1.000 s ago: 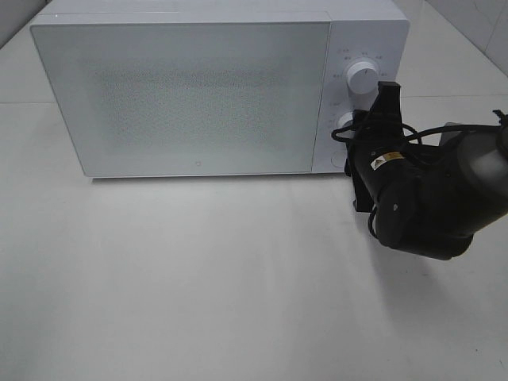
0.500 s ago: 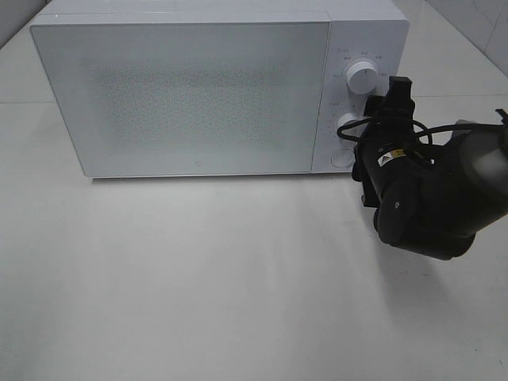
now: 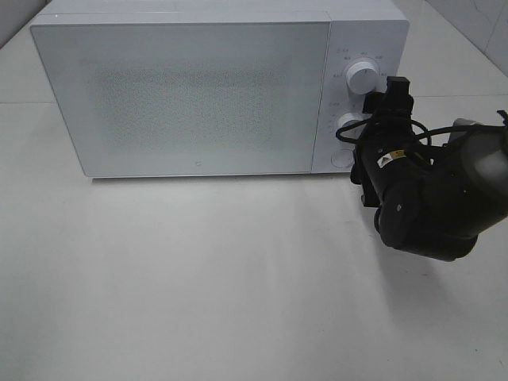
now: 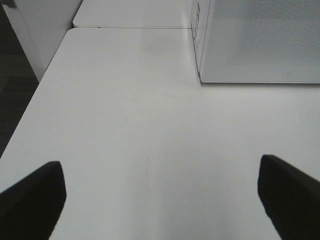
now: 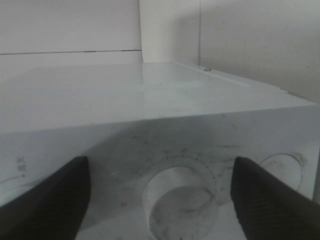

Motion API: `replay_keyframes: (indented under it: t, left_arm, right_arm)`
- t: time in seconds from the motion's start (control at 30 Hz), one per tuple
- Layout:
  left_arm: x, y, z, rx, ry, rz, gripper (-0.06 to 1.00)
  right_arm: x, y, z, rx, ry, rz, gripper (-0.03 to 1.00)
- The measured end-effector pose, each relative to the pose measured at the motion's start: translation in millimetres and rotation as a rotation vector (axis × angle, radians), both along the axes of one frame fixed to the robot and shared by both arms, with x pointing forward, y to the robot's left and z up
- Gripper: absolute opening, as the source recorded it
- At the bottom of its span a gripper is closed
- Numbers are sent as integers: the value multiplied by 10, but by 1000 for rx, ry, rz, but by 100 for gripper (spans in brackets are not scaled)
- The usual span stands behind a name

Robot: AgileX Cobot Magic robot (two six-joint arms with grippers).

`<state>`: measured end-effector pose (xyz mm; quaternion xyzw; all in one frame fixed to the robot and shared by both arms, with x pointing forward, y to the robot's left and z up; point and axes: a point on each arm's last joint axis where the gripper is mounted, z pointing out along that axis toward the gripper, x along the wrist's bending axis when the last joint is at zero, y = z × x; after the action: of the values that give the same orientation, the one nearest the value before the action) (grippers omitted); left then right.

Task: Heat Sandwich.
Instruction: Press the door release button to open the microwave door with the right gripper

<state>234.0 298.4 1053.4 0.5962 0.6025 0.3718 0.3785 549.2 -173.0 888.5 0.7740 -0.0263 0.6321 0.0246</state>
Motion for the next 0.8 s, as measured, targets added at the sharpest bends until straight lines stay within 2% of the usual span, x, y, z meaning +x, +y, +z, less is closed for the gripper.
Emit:
replay_keyframes:
  t: [0.17,0.47,0.6,0.67,0.73,0.8]
  left_arm:
    - [0,0,0,0,0,0,97]
    - [0,0,0,0,0,0,97]
    - [0,0,0,0,0,0,97]
    - [0,0,0,0,0,0,97]
    - [0,0,0,0,0,0,97]
    - [0,0,0,0,0,0,97]
  right_arm:
    - [-59,-6,-26,-22,15,36,76]
    - [-295,-95,102,-73,44,102,76]
    - [-458,-134,123,-135,132,176,76]
    - [-485,-142,126,-150,150,187,76]
    - [-569,-170,167,-216,186,226,76]
    - [-595,-177,184,-238,199,242,76]
